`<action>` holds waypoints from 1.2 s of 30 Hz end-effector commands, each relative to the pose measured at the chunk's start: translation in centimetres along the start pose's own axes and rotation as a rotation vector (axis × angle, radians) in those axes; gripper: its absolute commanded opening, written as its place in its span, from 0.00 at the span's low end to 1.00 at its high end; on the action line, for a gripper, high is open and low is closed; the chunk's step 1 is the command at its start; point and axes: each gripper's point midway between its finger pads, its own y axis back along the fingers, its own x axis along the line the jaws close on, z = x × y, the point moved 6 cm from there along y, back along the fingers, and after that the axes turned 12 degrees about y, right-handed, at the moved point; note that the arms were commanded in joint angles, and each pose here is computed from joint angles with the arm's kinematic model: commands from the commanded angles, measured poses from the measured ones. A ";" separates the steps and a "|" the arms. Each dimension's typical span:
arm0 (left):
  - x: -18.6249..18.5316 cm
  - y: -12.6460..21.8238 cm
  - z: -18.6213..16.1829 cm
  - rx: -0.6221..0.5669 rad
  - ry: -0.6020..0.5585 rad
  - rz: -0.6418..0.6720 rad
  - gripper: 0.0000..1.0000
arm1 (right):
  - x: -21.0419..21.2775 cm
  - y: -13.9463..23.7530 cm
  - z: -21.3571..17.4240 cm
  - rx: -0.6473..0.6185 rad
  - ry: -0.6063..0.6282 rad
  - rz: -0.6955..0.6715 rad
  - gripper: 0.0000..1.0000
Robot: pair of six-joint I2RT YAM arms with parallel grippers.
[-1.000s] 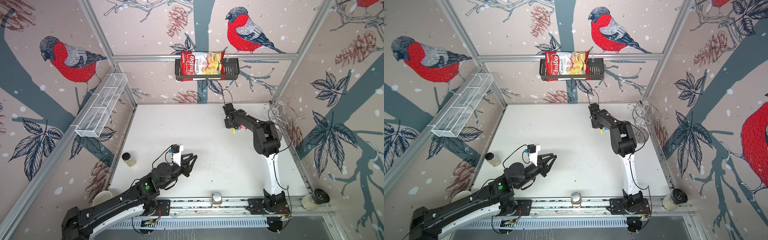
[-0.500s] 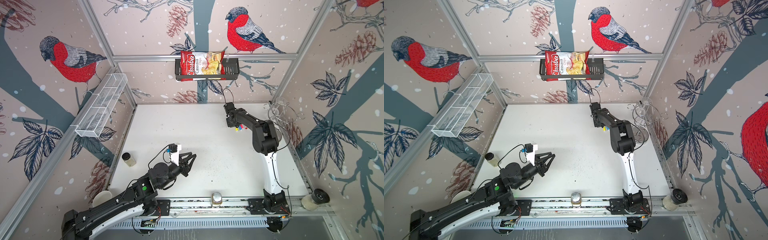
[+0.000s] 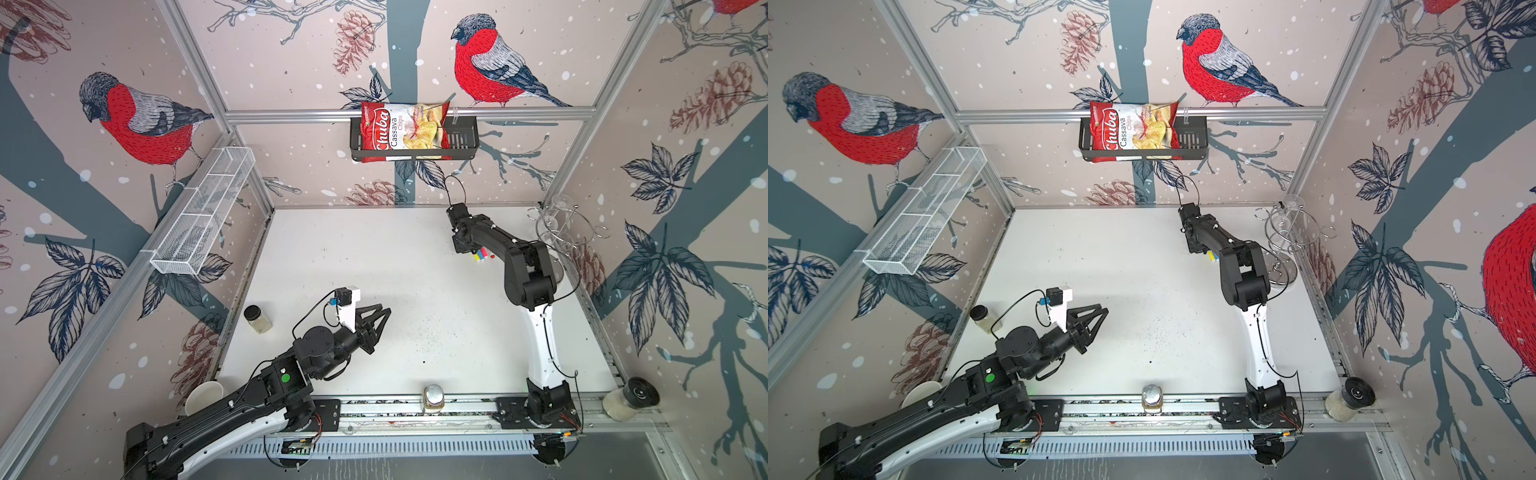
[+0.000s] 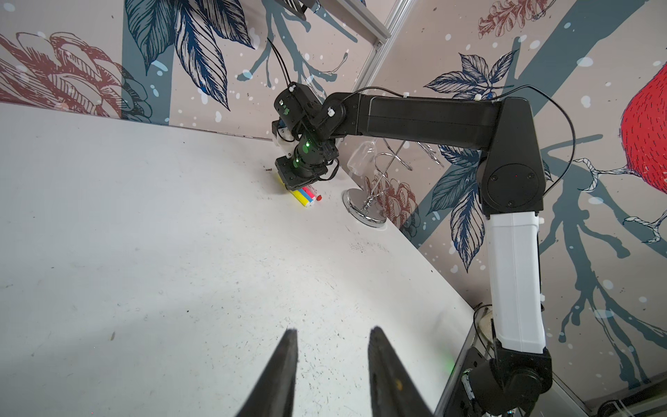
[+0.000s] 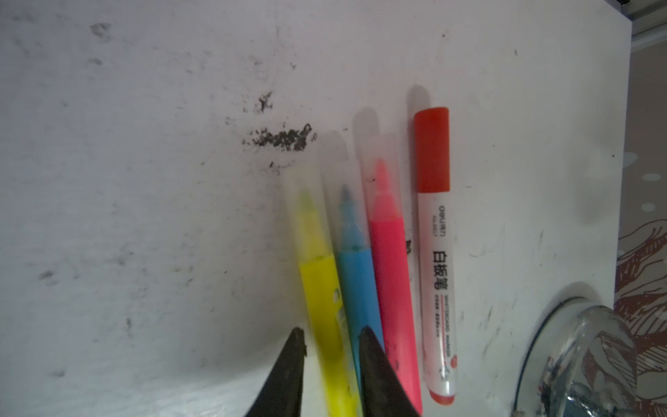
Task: Insert the pens into the pen caps
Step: 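Lower the capped highlighter beside the blue highlighter with the right gripper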
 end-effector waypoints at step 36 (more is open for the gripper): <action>0.1 0.7 0.6 -0.034 -0.016 0.007 0.34 | -1.8 0.6 -0.2 0.048 0.013 -0.095 0.25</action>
